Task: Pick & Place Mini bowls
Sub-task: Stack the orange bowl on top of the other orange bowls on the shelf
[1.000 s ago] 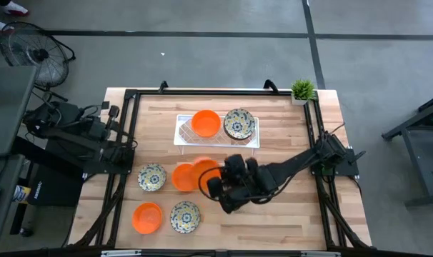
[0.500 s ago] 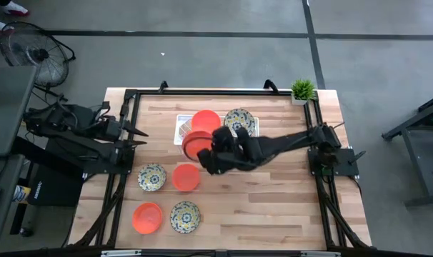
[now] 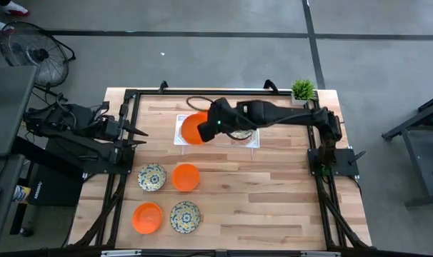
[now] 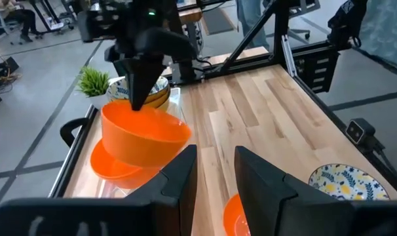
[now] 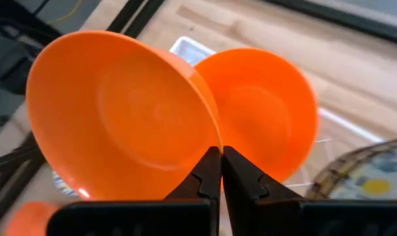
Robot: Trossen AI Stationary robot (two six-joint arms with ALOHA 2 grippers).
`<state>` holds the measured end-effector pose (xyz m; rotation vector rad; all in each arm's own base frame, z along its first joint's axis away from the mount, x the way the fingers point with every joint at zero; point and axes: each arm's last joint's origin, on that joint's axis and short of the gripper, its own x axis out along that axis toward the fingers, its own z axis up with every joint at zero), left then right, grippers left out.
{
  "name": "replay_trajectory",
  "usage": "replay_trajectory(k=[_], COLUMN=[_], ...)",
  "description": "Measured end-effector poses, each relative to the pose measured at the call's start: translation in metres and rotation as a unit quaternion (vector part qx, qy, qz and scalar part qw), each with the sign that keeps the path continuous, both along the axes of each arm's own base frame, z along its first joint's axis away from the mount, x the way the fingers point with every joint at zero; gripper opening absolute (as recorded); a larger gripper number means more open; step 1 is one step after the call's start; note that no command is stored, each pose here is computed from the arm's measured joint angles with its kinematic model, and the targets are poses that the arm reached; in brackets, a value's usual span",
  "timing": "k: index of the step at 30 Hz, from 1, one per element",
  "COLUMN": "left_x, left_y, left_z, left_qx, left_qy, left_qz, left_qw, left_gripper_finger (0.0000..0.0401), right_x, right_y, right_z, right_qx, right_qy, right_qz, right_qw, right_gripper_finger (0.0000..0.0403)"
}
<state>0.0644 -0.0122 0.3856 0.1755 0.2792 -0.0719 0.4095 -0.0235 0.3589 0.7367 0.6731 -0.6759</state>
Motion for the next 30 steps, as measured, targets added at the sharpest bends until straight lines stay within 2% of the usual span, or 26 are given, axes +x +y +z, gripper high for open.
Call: replay_trajectory(k=[9,20,25,30], left_x=[-0.006,-0.054,-0.068,-0.071], left_y=[0.001,0.015,0.019,0.02], left_z=[0.0,0.002,-0.002,-0.008], left_qx=[0.057,0.082,0.083,0.089], left_qy=[-0.012,-0.093,-0.103,-0.08], left_qz=[-0.036,-0.04,-0.039,-0.04], left_qw=[0.998,0.991,0.99,0.992], left_gripper_finger=[0.0099,0.0099,0.0099,0.0099], right_x=[-0.006,-0.017,-0.019,-0.025], right_y=[-0.03,-0.059,-0.064,-0.068], right_z=[0.006,0.011,0.013,0.038], right_qx=[0.054,0.114,0.125,0.11], right_qy=[-0.014,-0.029,-0.031,-0.056], right_qz=[0.004,-0.015,-0.02,-0.025], right_qw=[0.998,0.993,0.991,0.992], right_gripper_finger=[0.0,0.0,0.0,0.0])
